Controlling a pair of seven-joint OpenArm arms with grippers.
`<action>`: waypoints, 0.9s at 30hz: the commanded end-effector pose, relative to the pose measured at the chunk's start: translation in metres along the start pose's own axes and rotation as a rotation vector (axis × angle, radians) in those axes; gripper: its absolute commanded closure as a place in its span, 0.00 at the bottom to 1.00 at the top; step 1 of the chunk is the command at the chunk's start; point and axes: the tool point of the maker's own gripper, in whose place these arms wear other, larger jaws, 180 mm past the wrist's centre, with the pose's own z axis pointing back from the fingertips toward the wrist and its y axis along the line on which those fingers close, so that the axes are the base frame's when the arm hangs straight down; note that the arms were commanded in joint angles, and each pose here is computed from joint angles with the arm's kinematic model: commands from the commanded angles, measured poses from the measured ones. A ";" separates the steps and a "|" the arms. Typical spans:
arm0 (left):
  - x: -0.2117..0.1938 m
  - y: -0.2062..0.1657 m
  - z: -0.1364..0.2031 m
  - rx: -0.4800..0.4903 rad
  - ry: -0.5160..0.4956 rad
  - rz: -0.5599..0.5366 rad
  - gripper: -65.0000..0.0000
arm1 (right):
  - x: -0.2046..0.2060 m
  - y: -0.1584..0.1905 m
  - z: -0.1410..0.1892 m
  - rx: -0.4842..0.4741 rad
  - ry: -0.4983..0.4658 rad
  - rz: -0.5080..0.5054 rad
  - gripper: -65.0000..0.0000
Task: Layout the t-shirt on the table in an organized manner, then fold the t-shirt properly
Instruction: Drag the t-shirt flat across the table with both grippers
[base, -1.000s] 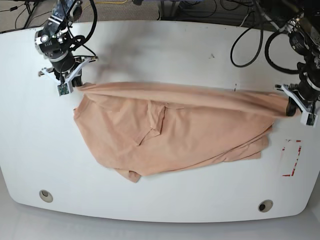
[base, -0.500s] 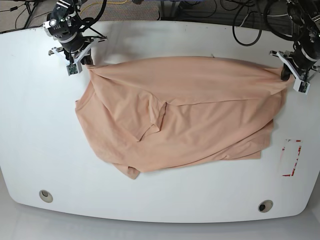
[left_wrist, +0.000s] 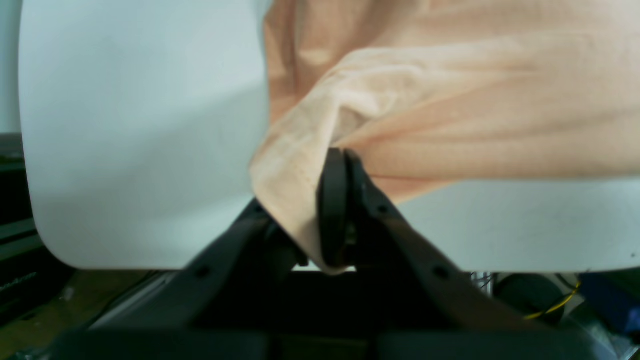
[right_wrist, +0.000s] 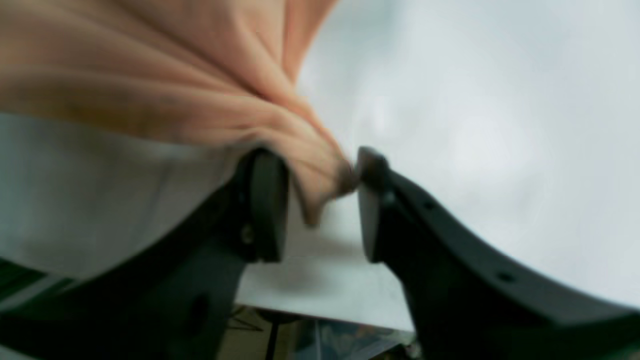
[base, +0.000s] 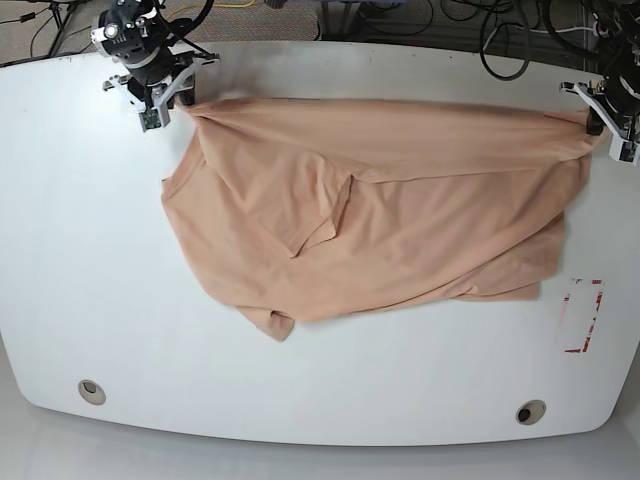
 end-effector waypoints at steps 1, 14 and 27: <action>0.009 0.014 0.006 0.046 -0.012 -0.041 0.98 | 0.001 -0.001 0.004 -0.002 -0.015 -0.001 0.59; -0.003 0.018 0.007 0.066 0.033 -0.056 0.51 | -0.015 0.006 0.008 0.020 0.013 -0.022 0.58; -0.022 0.017 0.012 0.065 0.086 -0.060 0.31 | -0.037 0.016 0.016 0.049 0.052 -0.052 0.59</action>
